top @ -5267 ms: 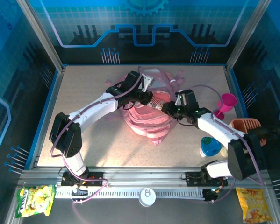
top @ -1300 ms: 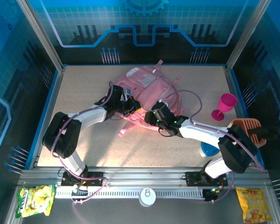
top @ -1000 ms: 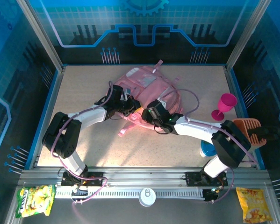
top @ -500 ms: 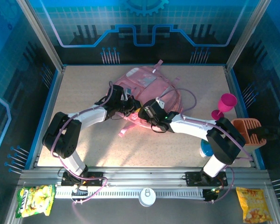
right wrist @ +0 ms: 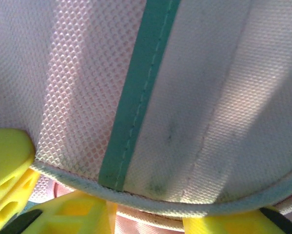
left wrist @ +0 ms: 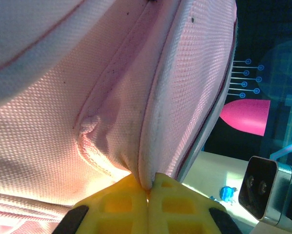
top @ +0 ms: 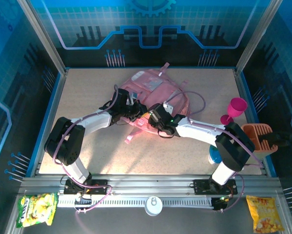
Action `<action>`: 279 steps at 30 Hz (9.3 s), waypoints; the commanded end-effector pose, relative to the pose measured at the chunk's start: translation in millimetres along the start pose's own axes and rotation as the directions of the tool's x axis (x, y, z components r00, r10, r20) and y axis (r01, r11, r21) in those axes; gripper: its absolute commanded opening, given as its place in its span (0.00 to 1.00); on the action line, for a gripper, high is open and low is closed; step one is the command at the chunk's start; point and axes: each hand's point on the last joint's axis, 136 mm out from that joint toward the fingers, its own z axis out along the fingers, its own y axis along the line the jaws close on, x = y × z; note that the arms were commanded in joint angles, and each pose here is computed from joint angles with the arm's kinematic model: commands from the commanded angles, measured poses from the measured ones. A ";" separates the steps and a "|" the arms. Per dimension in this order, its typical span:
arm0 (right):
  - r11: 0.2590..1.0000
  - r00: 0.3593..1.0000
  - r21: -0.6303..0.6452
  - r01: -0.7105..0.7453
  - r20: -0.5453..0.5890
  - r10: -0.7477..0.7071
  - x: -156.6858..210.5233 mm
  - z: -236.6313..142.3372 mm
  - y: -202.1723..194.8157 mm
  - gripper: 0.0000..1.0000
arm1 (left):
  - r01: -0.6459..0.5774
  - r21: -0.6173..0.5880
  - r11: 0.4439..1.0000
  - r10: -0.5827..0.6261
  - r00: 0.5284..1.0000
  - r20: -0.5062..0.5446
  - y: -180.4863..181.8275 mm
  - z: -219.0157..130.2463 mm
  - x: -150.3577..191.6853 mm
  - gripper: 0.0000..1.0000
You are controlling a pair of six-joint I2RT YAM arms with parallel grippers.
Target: Pack the student bag
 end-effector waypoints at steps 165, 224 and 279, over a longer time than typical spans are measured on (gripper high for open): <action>0.710 0.712 -0.052 0.703 0.043 -0.701 -21.5 -13.9 -48.1 0.00 | 0.214 0.068 0.974 -0.224 0.950 0.218 24.9 -11.5 -45.6 0.02; 0.469 0.568 -0.454 0.758 0.105 -0.816 45.2 -5.1 142.0 0.00 | 0.266 -0.041 0.963 -0.232 0.897 0.377 73.7 -107.7 -41.4 0.50; 0.744 0.753 -0.124 0.657 0.059 -0.655 -128.7 -23.5 3.4 0.55 | -0.143 -0.361 0.922 0.237 0.944 0.231 67.7 -145.4 -74.1 0.33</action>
